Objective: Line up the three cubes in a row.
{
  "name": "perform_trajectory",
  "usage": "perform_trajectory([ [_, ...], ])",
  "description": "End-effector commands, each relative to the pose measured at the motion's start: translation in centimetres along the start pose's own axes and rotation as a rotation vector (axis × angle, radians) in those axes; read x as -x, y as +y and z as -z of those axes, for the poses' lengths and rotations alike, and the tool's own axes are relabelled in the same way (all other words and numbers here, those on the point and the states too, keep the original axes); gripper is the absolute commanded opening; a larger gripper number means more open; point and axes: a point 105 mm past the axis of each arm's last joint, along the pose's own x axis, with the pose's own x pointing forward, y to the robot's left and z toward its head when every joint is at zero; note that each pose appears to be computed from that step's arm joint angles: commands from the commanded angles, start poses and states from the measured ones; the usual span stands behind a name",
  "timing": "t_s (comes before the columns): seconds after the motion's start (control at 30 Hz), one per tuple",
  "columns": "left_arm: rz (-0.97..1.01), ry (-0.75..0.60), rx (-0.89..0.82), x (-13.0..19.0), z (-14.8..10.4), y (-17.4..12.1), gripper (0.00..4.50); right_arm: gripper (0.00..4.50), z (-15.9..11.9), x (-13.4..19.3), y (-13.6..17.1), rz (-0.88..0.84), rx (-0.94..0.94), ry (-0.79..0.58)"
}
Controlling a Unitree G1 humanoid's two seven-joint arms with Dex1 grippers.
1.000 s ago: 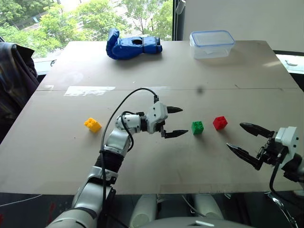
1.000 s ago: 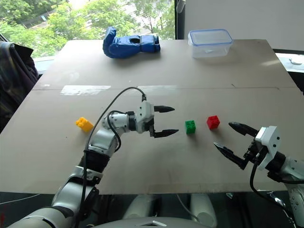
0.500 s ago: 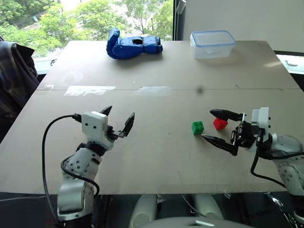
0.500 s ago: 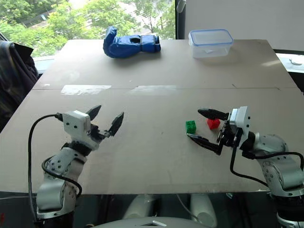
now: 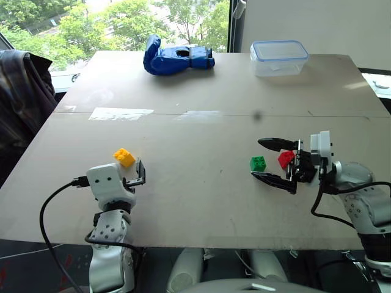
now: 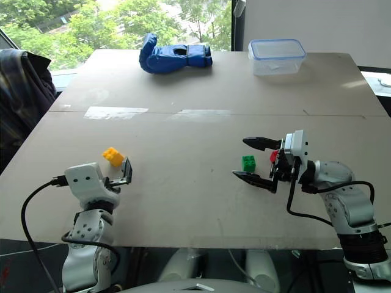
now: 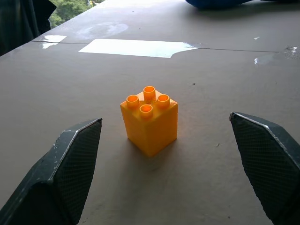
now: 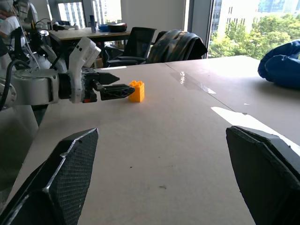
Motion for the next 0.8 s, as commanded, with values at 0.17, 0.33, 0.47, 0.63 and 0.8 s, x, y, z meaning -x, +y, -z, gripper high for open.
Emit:
perform_trajectory([
  [0.17, -0.143, 0.039, -0.003, -2.2, 1.3, 1.6, 4.48, 4.50, -0.8, -0.2, 0.4, 0.000, 0.035, -0.018],
  [0.33, -0.172, 0.045, 0.020, -3.7, 1.8, 0.6, 4.48, 4.50, -0.8, -0.1, 0.6, 0.013, 0.037, -0.022],
  [0.47, -0.165, 0.036, 0.037, -4.5, 1.8, -0.4, 4.48, 4.50, -0.6, -0.1, 0.9, 0.018, 0.033, -0.023],
  [0.63, -0.206, 0.039, 0.095, -4.9, 1.8, -0.7, 4.48, 4.50, -0.6, 0.0, 0.9, 0.023, 0.037, -0.019],
  [0.8, -0.245, 0.051, 0.115, -4.8, 2.0, -0.6, 3.86, 4.50, -0.6, 0.1, 0.9, 0.024, 0.044, -0.013],
])
